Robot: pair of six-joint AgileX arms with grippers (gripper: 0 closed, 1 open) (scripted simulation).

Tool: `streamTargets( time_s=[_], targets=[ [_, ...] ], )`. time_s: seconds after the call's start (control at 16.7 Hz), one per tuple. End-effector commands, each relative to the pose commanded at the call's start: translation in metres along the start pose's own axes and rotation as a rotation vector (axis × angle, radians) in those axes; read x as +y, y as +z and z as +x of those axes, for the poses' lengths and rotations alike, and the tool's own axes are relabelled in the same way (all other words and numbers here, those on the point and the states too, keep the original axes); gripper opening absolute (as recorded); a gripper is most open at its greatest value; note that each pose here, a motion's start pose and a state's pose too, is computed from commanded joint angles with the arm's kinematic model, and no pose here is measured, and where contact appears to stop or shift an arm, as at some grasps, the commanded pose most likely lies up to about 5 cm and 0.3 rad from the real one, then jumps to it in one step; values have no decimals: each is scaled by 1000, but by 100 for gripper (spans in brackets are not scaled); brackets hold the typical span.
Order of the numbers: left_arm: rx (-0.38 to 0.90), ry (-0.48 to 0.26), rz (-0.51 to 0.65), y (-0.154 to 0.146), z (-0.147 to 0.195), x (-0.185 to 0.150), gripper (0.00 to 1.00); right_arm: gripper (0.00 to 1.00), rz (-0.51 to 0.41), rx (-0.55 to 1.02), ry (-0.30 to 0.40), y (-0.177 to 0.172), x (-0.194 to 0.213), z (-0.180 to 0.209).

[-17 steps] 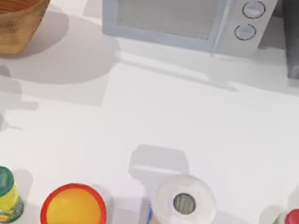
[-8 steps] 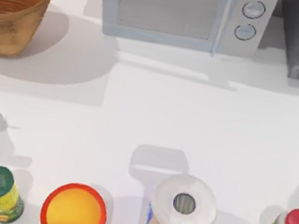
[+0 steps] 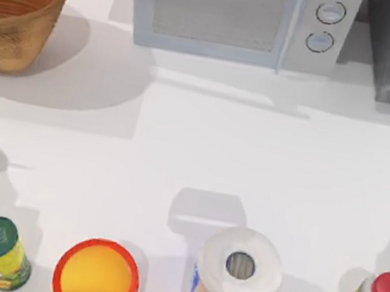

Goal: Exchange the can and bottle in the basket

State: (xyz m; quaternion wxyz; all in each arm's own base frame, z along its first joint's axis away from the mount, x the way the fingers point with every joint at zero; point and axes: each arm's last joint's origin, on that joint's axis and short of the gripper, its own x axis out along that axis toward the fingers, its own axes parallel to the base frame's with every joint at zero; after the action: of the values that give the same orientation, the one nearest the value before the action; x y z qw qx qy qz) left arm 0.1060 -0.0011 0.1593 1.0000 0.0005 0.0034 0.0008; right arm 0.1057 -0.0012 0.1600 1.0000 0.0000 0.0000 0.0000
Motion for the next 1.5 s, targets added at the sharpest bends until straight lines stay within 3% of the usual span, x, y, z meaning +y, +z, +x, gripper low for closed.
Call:
streamTargets(
  time_s=[0.18,0.42,0.66,0.96,1.2,1.5],
  targets=[
    [-2,-21,0,4,1,-1,0,100,0,0,0,0,0,0],
    [-6,-144,-1,27,11,-8,0,100,0,0,0,0,0,0],
    [1,-342,-2,59,41,-20,0,100,0,0,0,0,0,0],
    [1,-649,-4,83,110,-50,0,100,0,0,0,0,0,0],
    [4,-905,-6,66,176,-85,0,100,0,0,0,0,0,0],
    [5,-1202,-5,2,239,-134,0,100,0,0,0,0,0,0]
  ],
)
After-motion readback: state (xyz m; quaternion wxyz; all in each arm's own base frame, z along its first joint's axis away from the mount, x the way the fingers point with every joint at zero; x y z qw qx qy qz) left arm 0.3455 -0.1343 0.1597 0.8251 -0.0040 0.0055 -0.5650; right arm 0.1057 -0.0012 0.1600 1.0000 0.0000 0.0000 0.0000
